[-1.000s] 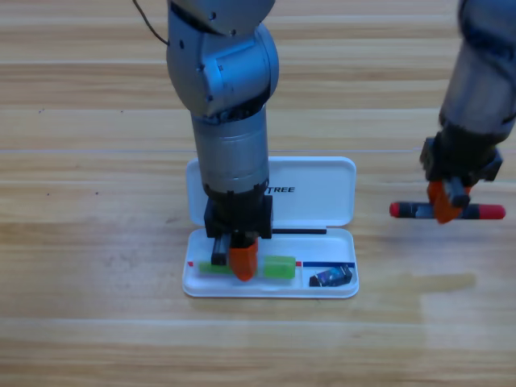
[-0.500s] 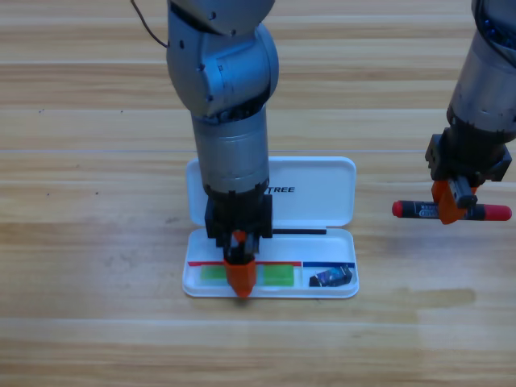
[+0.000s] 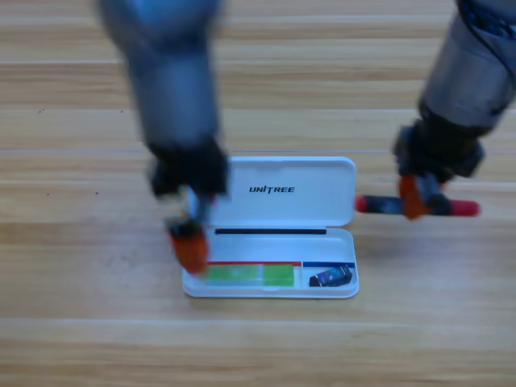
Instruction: Clean up eraser and pencils
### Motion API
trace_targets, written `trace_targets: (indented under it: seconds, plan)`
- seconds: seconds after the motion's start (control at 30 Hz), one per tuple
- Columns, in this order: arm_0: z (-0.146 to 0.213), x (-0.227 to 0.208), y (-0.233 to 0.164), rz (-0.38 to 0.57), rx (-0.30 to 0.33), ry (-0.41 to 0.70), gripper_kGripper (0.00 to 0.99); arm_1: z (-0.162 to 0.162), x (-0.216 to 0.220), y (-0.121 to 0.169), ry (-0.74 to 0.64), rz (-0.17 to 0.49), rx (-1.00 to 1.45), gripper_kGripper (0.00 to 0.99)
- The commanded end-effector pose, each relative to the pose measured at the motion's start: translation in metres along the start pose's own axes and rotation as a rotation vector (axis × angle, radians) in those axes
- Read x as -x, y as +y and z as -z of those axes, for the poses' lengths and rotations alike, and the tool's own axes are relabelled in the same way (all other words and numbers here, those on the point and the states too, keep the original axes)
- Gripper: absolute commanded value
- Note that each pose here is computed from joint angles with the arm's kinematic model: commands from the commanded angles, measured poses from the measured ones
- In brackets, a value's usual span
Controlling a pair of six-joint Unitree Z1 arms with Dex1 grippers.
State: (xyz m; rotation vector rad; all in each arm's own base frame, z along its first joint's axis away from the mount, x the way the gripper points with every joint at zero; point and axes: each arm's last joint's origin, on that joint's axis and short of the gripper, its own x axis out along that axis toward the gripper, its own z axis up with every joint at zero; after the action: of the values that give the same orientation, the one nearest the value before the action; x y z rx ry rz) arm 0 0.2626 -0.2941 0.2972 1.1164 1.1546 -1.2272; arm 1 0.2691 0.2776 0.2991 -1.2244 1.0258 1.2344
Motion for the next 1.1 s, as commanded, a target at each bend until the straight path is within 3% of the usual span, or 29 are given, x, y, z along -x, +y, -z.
trace_targets:
  seconds: [0.03,0.17,0.3,0.63,1.0,1.1]
  plan:
    - [0.101,0.112,-0.022,-0.192,0.099,-0.150,0.990,-0.061,-0.046,0.009,0.046,-0.091,0.074,0.000]
    - [0.150,0.121,-0.029,-0.222,0.145,-0.140,0.990,-0.090,-0.074,-0.002,0.055,-0.095,0.076,0.000]
    - [0.165,0.107,-0.028,-0.212,0.185,-0.129,0.990,-0.112,-0.096,-0.010,0.056,-0.092,0.076,0.000]
    - [0.168,0.089,-0.032,-0.196,0.188,-0.136,0.990,-0.139,-0.126,-0.016,0.053,-0.070,0.084,0.000]
    - [0.168,0.078,-0.030,-0.187,0.200,-0.133,0.990,-0.144,-0.133,-0.016,0.061,-0.058,0.063,0.000]
    - [0.168,0.077,-0.029,-0.187,0.201,-0.133,0.990,-0.144,-0.130,-0.017,0.064,-0.047,0.047,0.604]
